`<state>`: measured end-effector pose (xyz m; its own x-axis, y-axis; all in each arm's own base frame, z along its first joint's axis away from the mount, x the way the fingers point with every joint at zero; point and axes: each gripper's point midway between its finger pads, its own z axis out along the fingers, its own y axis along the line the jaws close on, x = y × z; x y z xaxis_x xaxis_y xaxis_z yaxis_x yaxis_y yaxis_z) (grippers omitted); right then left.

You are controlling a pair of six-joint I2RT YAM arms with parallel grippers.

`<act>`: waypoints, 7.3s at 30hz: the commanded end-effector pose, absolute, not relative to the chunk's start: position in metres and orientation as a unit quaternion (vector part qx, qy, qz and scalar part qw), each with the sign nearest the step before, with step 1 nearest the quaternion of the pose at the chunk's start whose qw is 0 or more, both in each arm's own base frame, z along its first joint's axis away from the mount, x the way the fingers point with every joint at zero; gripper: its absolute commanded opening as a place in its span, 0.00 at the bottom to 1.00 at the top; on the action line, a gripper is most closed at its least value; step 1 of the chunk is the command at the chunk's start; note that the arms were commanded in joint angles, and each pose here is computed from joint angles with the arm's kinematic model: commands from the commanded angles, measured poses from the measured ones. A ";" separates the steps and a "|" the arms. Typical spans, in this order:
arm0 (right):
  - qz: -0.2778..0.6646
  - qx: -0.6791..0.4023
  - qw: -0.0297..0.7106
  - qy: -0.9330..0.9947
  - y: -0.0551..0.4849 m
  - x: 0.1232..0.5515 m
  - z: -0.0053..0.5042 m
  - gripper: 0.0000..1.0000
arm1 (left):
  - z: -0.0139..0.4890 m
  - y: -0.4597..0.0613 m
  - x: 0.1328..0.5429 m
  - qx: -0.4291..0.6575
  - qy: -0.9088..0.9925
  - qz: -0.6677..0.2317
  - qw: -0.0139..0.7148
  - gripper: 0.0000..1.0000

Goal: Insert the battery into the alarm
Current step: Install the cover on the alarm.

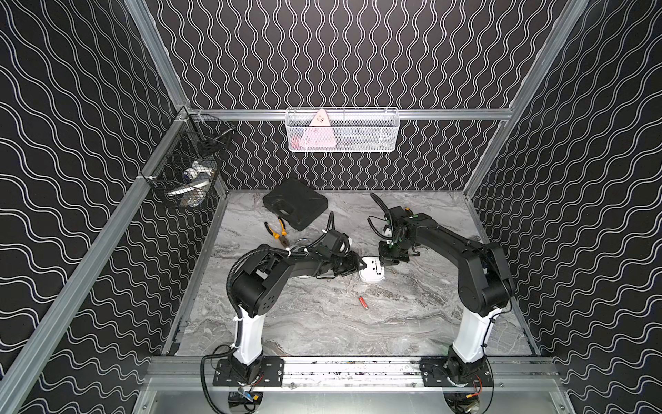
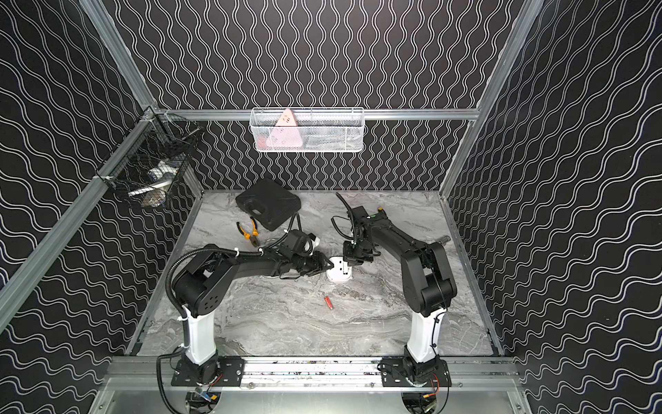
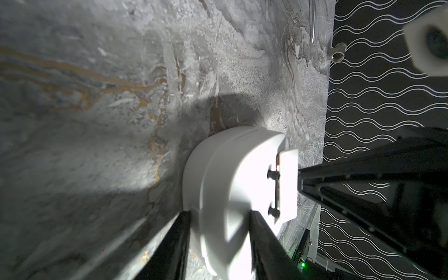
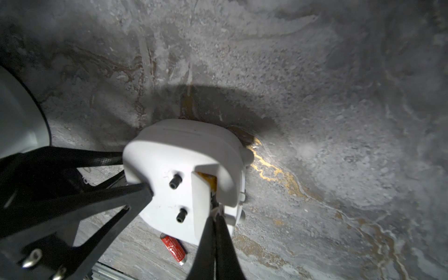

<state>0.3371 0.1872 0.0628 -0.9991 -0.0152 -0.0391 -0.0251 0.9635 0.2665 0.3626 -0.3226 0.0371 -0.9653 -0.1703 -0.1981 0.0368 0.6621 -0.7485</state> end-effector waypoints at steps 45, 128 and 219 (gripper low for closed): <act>0.148 -0.008 0.032 0.988 0.193 0.338 0.057 0.00 | 0.004 -0.305 0.345 -0.075 0.925 -0.365 0.075 0.44; 0.120 0.002 0.029 0.992 0.184 0.335 0.060 0.00 | 0.005 -0.306 0.344 -0.068 0.924 -0.368 0.074 0.44; 0.108 -0.002 0.032 0.994 0.187 0.333 0.065 0.33 | 0.012 -0.309 0.344 -0.064 0.919 -0.381 0.077 0.43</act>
